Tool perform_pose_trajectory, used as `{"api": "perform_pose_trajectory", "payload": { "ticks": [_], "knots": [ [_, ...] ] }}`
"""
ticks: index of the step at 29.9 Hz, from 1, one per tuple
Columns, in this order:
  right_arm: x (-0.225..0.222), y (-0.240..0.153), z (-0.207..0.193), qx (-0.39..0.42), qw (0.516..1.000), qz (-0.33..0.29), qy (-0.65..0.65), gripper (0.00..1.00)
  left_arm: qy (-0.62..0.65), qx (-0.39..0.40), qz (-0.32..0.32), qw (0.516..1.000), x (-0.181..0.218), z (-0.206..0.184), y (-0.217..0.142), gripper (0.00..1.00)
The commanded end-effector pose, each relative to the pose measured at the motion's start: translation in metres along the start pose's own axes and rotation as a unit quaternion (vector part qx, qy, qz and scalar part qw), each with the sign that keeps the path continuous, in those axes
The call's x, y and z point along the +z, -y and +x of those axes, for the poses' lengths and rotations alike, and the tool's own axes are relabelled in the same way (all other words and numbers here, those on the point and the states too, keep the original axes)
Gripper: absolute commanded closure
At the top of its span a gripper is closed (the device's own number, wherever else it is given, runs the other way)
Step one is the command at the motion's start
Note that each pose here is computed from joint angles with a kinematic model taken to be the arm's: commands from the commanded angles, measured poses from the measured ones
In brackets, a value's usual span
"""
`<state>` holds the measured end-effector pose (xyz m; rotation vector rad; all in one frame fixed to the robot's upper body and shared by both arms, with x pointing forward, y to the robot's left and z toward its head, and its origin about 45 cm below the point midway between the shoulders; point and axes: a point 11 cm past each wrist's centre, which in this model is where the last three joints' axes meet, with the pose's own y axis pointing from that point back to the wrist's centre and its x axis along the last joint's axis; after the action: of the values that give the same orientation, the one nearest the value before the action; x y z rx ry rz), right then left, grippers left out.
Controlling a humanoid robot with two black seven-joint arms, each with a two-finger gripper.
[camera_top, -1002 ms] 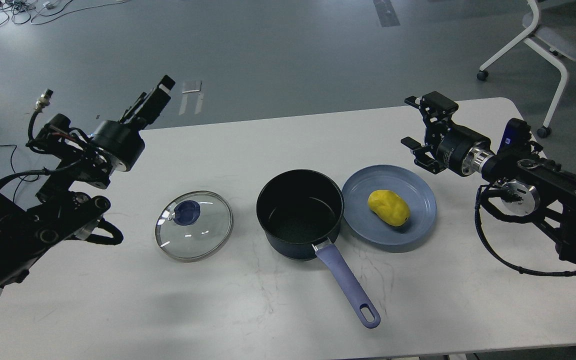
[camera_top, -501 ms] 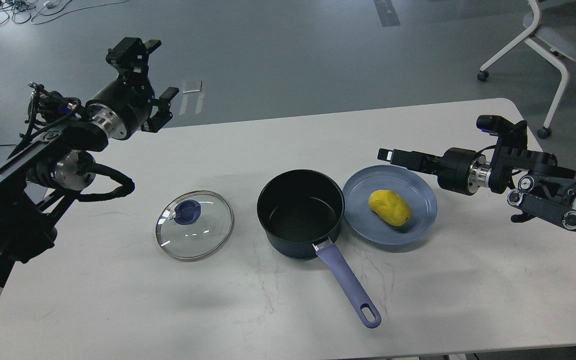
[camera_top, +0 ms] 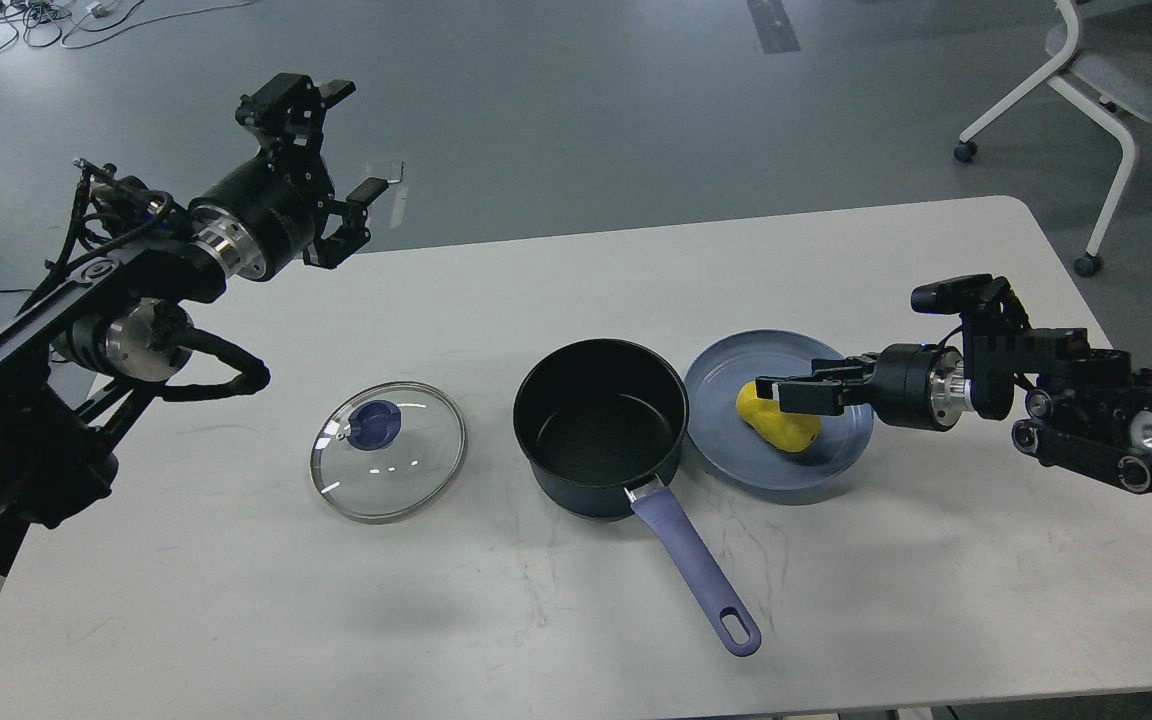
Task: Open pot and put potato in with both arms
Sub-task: 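Reach the right gripper to the yellow potato on the plate and grasp it, then lift the potato off the plate with the right gripper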
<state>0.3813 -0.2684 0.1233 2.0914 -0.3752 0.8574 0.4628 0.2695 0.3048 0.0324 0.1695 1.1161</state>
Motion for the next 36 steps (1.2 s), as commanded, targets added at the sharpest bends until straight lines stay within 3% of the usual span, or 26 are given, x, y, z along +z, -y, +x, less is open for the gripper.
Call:
{"api": "perform_pose_trajectory", "payload": {
  "ticks": [1, 15, 18, 20, 23, 24, 28, 31, 36],
  "knots": [
    [-0.006, 0.007, -0.005, -0.015, 1.000, 0.006, -0.011, 0.00, 0.001, 0.001, 0.000, 1.000, 0.000, 0.000, 0.000, 0.02],
    [-0.005, 0.012, -0.019, -0.076, 0.993, 0.000, -0.091, 0.01, 0.004, 0.019, -0.001, 1.000, 0.001, 0.002, 0.002, 0.02],
    [-0.003, 0.010, -0.020, -0.086, 0.991, -0.004, -0.103, 0.10, 0.005, 0.027, -0.002, 1.000, 0.001, 0.002, 0.003, 0.02],
    [-0.007, 0.016, -0.020, -0.086, 0.990, 0.000, -0.107, 0.36, 0.005, 0.028, -0.001, 1.000, 0.000, 0.003, 0.002, 0.02],
    [-0.006, 0.018, -0.022, -0.087, 0.990, -0.001, -0.113, 0.44, 0.005, 0.029, 0.000, 1.000, -0.001, 0.003, 0.002, 0.02],
    [-0.005, 0.020, -0.024, -0.086, 0.989, -0.003, -0.123, 0.57, 0.007, 0.029, -0.001, 1.000, 0.000, 0.004, 0.002, 0.02],
    [-0.008, 0.031, -0.024, -0.077, 0.985, -0.003, -0.153, 0.78, 0.009, 0.032, 0.002, 0.999, -0.001, 0.006, 0.000, 0.02],
    [-0.010, 0.038, -0.023, -0.074, 0.984, -0.003, -0.160, 0.85, 0.010, 0.033, 0.003, 0.999, -0.003, 0.007, -0.001, 0.02],
    [-0.013, 0.039, -0.019, -0.068, 0.985, 0.000, -0.160, 0.87, 0.009, 0.035, 0.007, 0.999, -0.007, 0.009, -0.002, 0.02]
  ]
}}
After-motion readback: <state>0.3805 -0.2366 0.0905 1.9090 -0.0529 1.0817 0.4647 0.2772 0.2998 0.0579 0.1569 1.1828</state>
